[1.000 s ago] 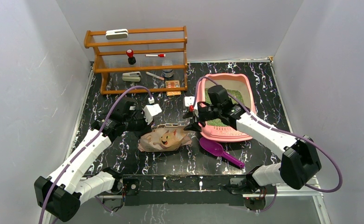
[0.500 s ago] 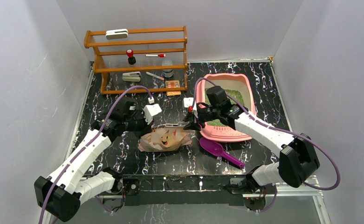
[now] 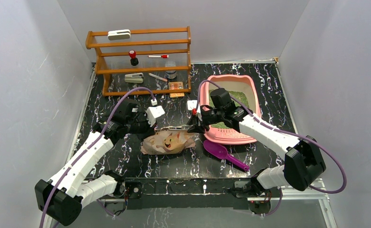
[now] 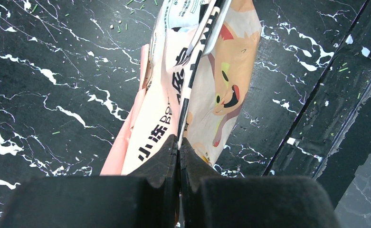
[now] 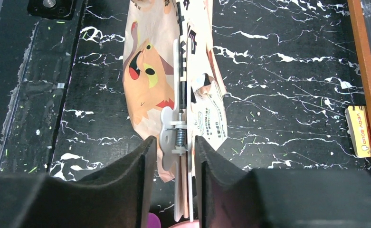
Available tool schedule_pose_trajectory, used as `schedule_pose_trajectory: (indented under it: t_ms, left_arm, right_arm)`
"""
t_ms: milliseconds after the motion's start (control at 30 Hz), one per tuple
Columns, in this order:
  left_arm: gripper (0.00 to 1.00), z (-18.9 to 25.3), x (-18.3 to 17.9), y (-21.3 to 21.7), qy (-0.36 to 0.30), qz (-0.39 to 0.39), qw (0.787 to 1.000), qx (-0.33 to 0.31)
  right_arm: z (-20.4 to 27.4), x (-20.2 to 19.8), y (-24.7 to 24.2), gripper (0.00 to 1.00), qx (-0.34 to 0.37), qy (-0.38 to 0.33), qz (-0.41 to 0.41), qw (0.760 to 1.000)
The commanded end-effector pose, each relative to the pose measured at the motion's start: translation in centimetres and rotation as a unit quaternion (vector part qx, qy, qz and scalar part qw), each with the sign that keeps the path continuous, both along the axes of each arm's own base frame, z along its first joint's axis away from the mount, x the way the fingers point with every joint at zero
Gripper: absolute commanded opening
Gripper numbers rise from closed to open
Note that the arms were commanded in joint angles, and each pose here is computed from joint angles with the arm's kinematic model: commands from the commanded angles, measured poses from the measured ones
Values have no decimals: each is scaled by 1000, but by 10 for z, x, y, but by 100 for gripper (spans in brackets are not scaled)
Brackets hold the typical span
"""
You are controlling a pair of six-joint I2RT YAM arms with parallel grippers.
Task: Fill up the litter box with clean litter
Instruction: Clamp the cat litter bag at the center of the board.
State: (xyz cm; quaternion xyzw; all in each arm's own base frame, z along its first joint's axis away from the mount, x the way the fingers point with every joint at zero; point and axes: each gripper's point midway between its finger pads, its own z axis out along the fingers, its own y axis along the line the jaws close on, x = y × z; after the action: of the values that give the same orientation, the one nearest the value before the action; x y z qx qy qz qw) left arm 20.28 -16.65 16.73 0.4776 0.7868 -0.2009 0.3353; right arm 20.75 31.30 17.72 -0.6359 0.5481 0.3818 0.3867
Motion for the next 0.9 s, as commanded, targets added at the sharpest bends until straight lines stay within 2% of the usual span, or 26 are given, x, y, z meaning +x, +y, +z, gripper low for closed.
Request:
schedule_pose_trajectory:
  t_ms: [0,267,500,867]
  left_arm:
    - [0,43,3,-15,-50,-21,997,-58]
    - [0,43,3,-17,-46,-24,997,-61]
    - [0,43,2,-19,-44,-29,997,-63]
    - [0,47,2,-20,-45,-31,996,-68]
  right_arm:
    - [20,11,4,44,17,-34,-8,999]
    - [22,13,7,31,23,-27,-14,999]
    - [27,9,12,8,43,-19,-7,999]
    - [18,8,28,7,35,-17,15,999]
